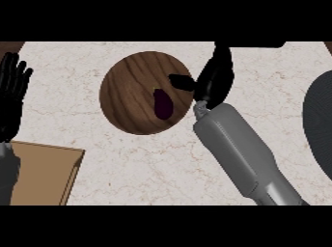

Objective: Pick the eggplant from the placemat and place it in the bowl

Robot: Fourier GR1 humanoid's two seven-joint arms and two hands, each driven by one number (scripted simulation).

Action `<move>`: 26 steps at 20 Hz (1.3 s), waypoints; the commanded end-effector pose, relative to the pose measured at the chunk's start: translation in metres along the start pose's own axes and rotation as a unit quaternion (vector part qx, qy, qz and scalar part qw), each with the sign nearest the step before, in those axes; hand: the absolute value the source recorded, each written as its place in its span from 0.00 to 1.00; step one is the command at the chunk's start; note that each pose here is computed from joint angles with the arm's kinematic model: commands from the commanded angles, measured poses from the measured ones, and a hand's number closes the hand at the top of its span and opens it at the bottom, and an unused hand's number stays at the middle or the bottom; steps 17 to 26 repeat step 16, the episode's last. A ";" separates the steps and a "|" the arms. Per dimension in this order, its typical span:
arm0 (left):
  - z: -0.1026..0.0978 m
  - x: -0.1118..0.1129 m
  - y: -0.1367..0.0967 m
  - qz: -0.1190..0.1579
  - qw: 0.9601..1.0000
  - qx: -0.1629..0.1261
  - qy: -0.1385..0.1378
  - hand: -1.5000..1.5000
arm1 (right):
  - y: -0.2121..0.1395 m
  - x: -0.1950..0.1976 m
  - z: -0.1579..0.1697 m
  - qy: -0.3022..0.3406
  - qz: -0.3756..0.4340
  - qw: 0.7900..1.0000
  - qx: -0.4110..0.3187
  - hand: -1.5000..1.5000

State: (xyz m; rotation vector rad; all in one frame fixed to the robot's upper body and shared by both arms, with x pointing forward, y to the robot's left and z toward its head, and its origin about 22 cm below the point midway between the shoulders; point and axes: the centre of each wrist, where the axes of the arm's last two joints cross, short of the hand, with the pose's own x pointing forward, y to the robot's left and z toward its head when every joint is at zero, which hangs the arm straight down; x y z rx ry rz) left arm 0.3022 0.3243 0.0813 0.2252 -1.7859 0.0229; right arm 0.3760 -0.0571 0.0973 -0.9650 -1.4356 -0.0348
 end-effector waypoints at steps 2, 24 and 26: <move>0.008 -0.005 0.012 -0.016 1.000 0.016 0.008 0.50 | -0.024 -0.019 -0.005 0.048 -0.083 0.993 -0.073 0.00; 0.006 0.014 0.014 -0.007 1.000 0.008 -0.001 0.50 | -0.167 -0.120 0.067 0.038 -0.131 0.986 -0.093 0.00; 0.006 0.014 0.014 -0.007 1.000 0.008 -0.001 0.50 | -0.167 -0.120 0.067 0.038 -0.131 0.986 -0.093 0.00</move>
